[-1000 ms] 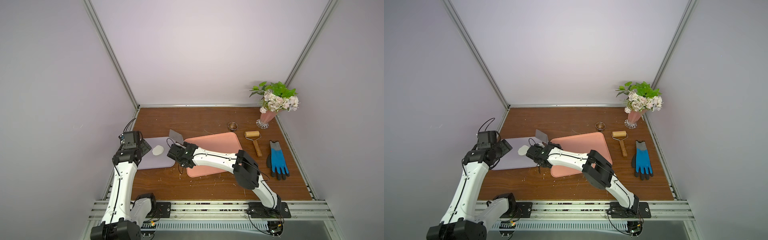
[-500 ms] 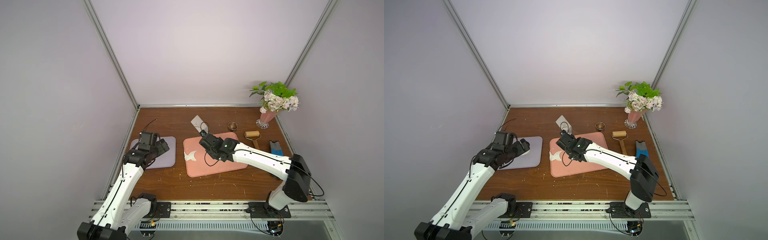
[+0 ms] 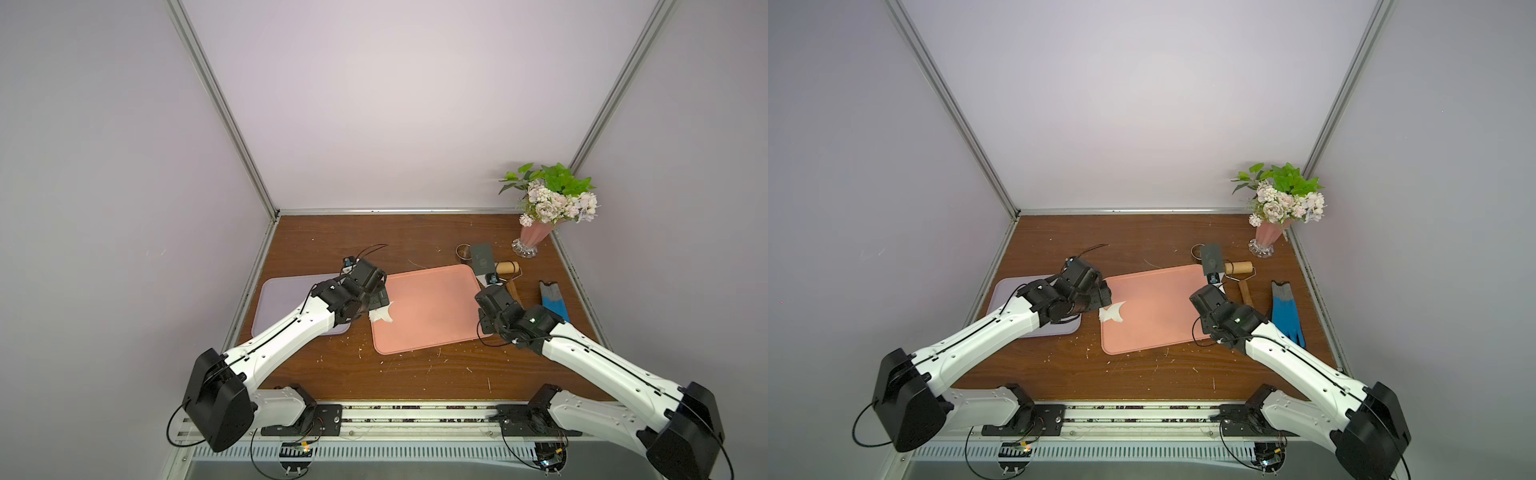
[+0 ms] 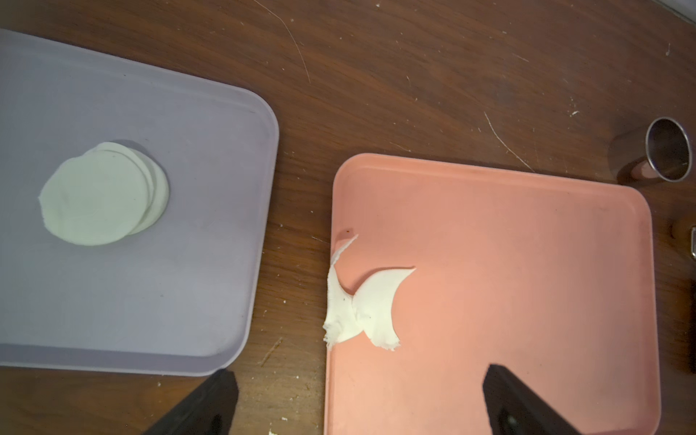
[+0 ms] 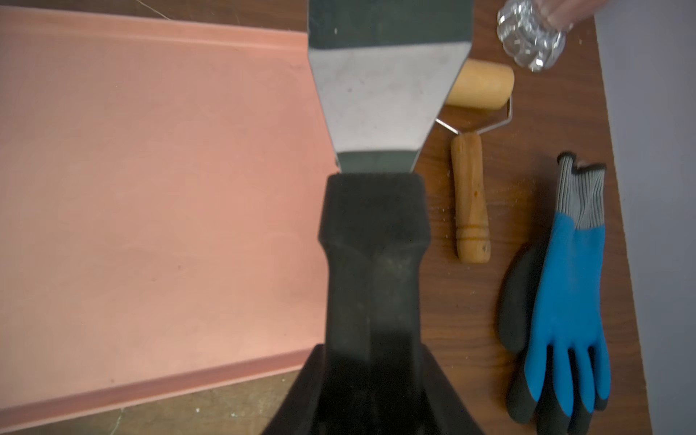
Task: Roll out the dumpling wrappers from the dough
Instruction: Place the spatula at the center of the board.
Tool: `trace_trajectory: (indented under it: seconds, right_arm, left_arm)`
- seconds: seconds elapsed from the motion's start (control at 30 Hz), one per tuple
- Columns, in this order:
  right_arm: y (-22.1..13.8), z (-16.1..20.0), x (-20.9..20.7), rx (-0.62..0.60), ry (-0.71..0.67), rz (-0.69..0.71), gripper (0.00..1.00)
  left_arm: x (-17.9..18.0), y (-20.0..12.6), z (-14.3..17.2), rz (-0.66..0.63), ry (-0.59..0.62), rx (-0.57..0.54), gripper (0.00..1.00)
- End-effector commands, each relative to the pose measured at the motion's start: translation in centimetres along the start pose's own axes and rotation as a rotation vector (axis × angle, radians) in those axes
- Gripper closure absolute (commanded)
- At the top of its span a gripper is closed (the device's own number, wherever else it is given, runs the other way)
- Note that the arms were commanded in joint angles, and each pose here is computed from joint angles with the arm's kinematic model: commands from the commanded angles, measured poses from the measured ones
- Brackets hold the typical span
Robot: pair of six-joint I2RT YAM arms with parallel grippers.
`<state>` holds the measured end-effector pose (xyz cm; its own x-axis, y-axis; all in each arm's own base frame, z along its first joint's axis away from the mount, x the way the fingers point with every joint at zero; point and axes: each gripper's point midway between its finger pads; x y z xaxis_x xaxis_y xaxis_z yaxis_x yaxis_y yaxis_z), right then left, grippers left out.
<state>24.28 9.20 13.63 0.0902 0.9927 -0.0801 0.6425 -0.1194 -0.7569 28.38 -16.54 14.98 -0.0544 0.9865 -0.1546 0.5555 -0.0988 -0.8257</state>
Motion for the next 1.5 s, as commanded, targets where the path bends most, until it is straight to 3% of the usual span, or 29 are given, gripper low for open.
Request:
trace_trajectory:
  seconds: [0.0,0.6,1.2,1.47]
  right_arm:
    - [0.3,0.6,-0.4,0.013,0.162,-0.036,1.0]
    - [3.4,6.5,-1.8,0.162,0.367,0.004,1.0]
    - [6.5,10.7,-3.9,0.25,0.475,0.064,1.0]
    - [6.8,11.5,-4.3,0.255,0.503,0.073,0.75]
  left_arm:
    - [-1.6,0.1,-0.2,0.032,0.001,-0.022,0.01]
    - [-2.5,2.6,3.1,0.106,0.041,0.031,0.02]
    - [-2.2,2.9,3.8,0.113,0.02,0.034,0.02]
    - [-2.1,2.6,3.5,0.111,0.012,0.027,0.03]
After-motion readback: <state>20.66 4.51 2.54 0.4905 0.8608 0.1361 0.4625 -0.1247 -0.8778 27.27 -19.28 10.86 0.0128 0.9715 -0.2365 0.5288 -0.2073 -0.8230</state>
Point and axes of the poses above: each gripper's point midway between its finger pads, its own y axis out along the fingers, its own x axis along the line the jaws close on, z = x × y, and after that the axes turned 10 degrees about y, right-handed
